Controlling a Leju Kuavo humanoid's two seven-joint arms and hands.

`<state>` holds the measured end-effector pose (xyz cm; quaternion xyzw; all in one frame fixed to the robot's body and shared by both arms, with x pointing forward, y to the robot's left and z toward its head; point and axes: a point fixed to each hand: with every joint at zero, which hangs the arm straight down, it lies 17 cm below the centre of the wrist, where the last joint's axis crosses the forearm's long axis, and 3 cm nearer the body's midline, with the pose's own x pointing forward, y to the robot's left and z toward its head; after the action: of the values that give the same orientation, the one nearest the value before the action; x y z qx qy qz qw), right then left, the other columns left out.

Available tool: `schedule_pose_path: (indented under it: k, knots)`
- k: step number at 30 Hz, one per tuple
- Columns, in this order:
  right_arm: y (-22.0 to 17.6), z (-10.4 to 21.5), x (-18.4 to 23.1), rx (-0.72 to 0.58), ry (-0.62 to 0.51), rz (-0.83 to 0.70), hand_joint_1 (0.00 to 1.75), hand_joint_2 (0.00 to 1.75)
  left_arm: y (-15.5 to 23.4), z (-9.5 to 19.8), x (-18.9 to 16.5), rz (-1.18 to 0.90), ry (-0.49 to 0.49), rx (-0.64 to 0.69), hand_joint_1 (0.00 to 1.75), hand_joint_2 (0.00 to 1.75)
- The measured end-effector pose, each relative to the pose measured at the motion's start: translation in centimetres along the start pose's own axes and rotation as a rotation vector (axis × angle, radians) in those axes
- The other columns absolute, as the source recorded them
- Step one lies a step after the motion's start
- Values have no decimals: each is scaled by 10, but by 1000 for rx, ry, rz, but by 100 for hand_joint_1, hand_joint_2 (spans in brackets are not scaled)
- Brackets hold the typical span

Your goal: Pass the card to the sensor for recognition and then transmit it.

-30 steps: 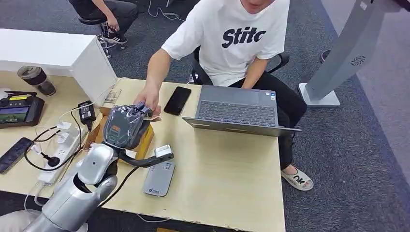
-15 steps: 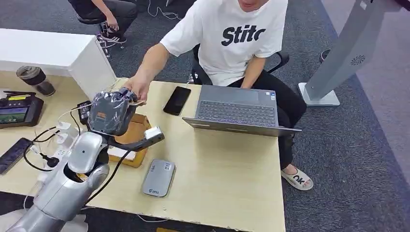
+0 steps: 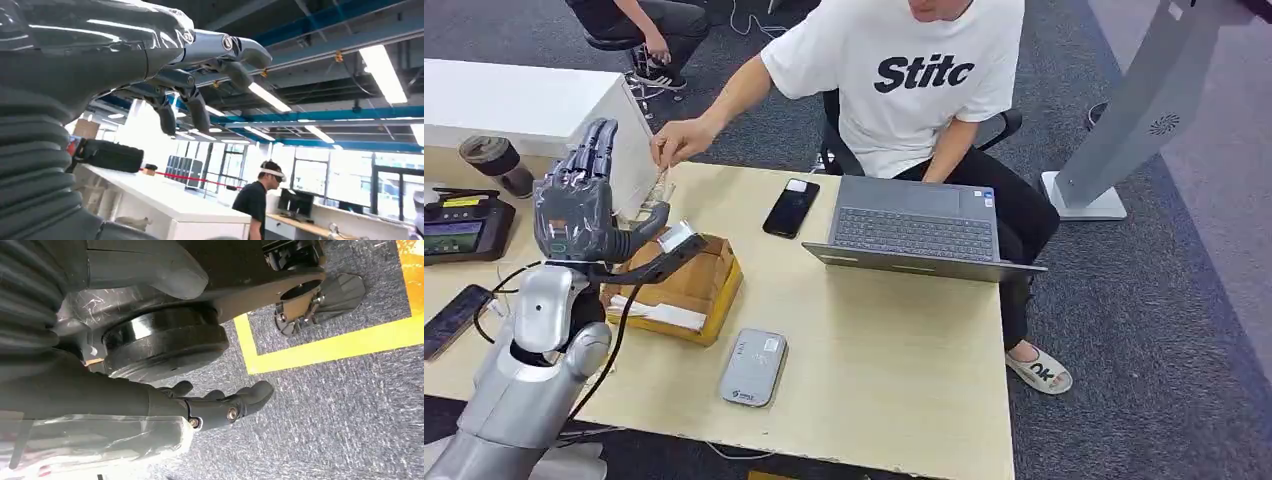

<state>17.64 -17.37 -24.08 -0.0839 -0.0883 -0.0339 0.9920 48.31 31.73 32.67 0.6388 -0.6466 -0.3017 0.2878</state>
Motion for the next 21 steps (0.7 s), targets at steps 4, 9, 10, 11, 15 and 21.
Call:
schedule_pose_path:
  k: [4, 9, 10, 11, 15, 21]
  knots:
    - [0, 0, 0, -1, -3, 1, 0, 175, 0, 6, -9, -3, 24, 0, 0, 0]
    - [0, 0, -2, 1, 7, -8, 0, 175, 8, 11, -12, 18, 20, 26, 0, 0]
    - [-1, -1, -3, 1, 12, -11, 0, 175, 10, 12, -11, 29, 19, 35, 0, 0]
    - [-1, -1, -3, 0, 13, -13, 0, 175, 12, 14, -12, 36, 22, 42, 0, 0]
    - [-1, -1, -3, 0, 14, -15, 0, 175, 14, 19, -13, 45, 26, 43, 0, 0]
    - [-2, -1, -4, 2, 23, -30, 0, 175, 18, 22, -13, 85, 23, 59, 0, 175]
